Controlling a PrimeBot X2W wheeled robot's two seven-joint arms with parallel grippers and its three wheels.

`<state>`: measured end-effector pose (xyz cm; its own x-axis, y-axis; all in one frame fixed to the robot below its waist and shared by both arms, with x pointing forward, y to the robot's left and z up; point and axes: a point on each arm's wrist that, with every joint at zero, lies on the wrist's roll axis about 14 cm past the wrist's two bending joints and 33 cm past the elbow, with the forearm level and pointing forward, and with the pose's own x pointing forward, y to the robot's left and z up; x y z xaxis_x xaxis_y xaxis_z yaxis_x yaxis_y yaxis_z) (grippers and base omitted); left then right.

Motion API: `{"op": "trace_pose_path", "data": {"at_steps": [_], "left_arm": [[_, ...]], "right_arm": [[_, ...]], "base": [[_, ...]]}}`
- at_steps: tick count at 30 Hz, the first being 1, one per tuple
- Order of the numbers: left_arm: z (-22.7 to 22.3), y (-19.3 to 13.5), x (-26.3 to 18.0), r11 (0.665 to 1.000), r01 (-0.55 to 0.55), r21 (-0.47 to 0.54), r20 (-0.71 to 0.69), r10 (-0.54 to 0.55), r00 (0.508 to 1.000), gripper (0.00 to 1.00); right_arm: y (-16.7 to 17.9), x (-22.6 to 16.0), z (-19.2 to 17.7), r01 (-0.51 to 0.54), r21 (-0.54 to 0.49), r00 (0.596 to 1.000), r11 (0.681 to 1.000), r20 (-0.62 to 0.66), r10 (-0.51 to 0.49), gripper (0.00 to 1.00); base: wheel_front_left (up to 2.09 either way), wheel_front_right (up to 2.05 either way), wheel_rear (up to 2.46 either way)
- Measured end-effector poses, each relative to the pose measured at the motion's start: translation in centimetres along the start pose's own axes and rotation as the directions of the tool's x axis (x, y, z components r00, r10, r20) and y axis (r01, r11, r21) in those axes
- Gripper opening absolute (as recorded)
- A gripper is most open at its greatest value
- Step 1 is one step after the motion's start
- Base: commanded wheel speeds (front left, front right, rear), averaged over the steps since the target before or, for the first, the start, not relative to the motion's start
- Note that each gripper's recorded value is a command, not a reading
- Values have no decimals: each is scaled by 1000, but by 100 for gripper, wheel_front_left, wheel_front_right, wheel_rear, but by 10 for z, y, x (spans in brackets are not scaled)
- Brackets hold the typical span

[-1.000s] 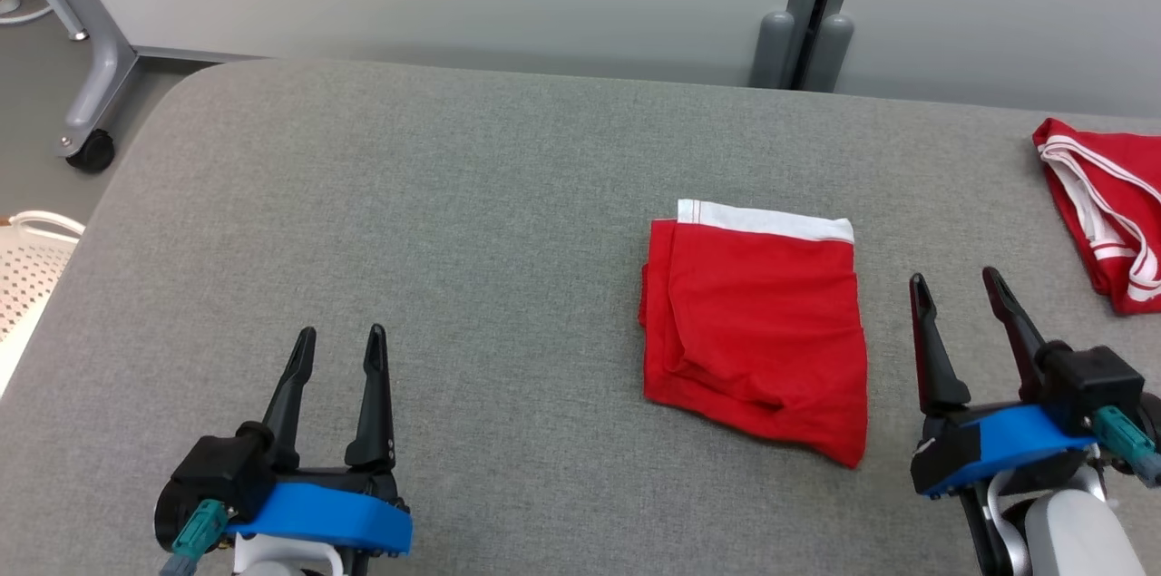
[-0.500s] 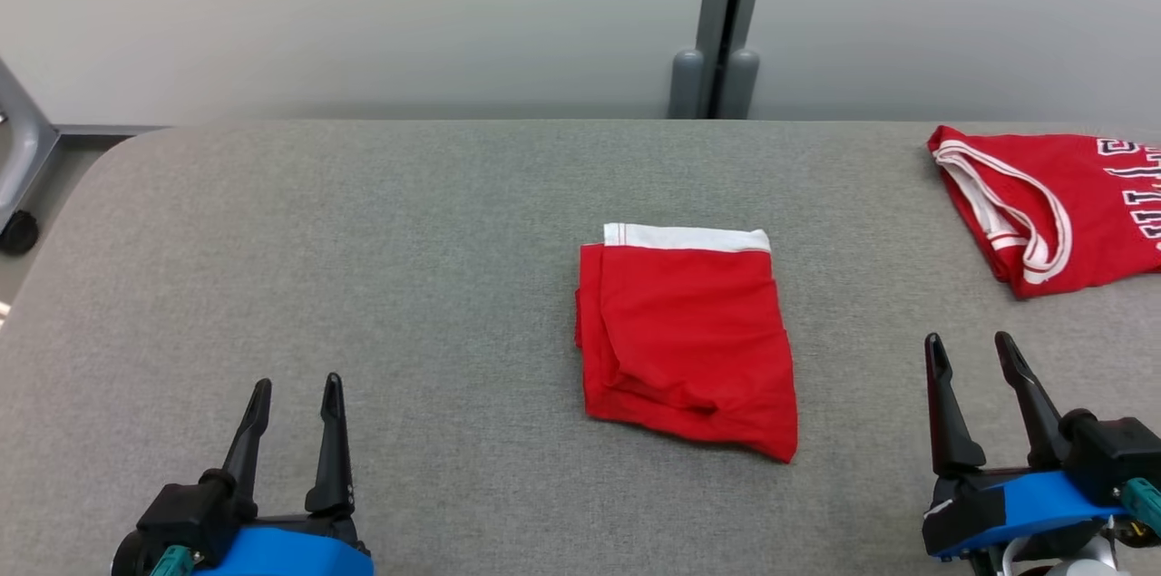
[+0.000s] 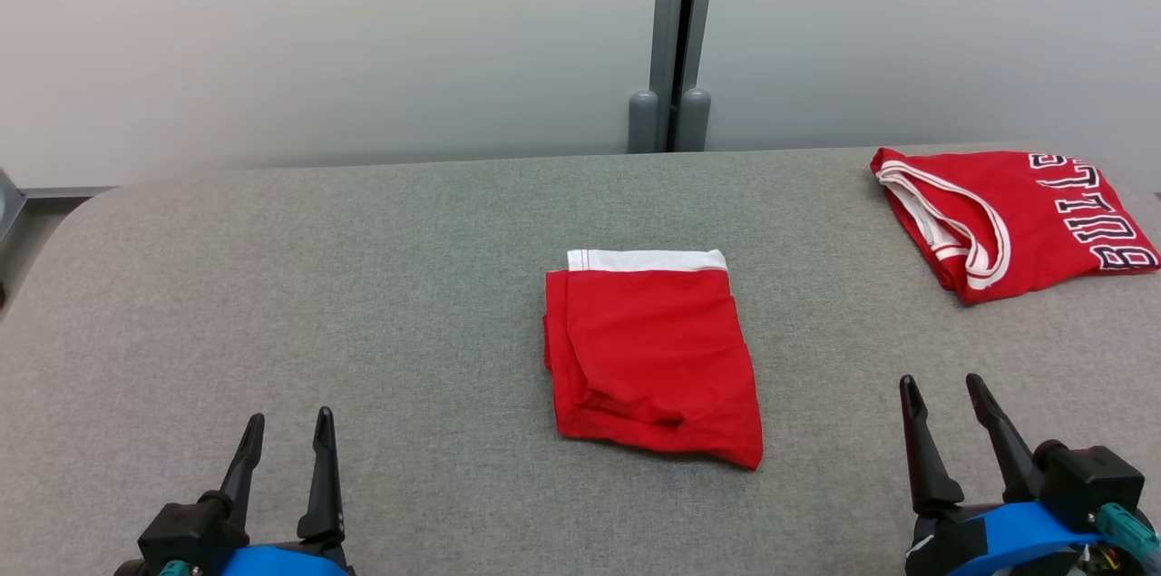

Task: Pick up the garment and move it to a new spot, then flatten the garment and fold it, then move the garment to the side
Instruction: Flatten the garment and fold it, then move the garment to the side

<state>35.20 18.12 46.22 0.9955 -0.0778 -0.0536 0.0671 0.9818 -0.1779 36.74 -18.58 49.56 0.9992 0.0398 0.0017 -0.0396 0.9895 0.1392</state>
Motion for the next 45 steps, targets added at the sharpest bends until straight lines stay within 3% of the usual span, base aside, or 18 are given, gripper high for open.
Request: {"op": "trace_pose_path", "data": {"at_steps": [23, 28, 34, 41, 45], "left_arm": [[-1, 3, -3, 1000, -12, 10, -10, 12, 1000, 100], [-2, 6, -3, 1000, -20, 14, -12, 20, 1000, 100], [-1, 8, 3, 1000, -24, 16, -10, 25, 1000, 100], [-1, 12, 6, 999, -42, 16, -13, 42, 999, 100], [-2, 19, 5, 998, -63, 17, -17, 63, 998, 100]], "right_arm": [[12, 0, -7, -35, 5, 999, 999, -39, 35, 100], [27, 20, -8, -82, -5, 988, 997, -128, 81, 100], [49, 61, -8, -139, 31, 946, 990, -292, 142, 100], [66, 89, -50, -159, 88, 836, 983, -518, 181, 100], [68, 98, -72, -142, 104, 802, 984, -570, 176, 100]], "base": [[0, 0, 0], [0, 0, 0], [0, 0, 0], [0, 0, 0], [0, 0, 0]]}}
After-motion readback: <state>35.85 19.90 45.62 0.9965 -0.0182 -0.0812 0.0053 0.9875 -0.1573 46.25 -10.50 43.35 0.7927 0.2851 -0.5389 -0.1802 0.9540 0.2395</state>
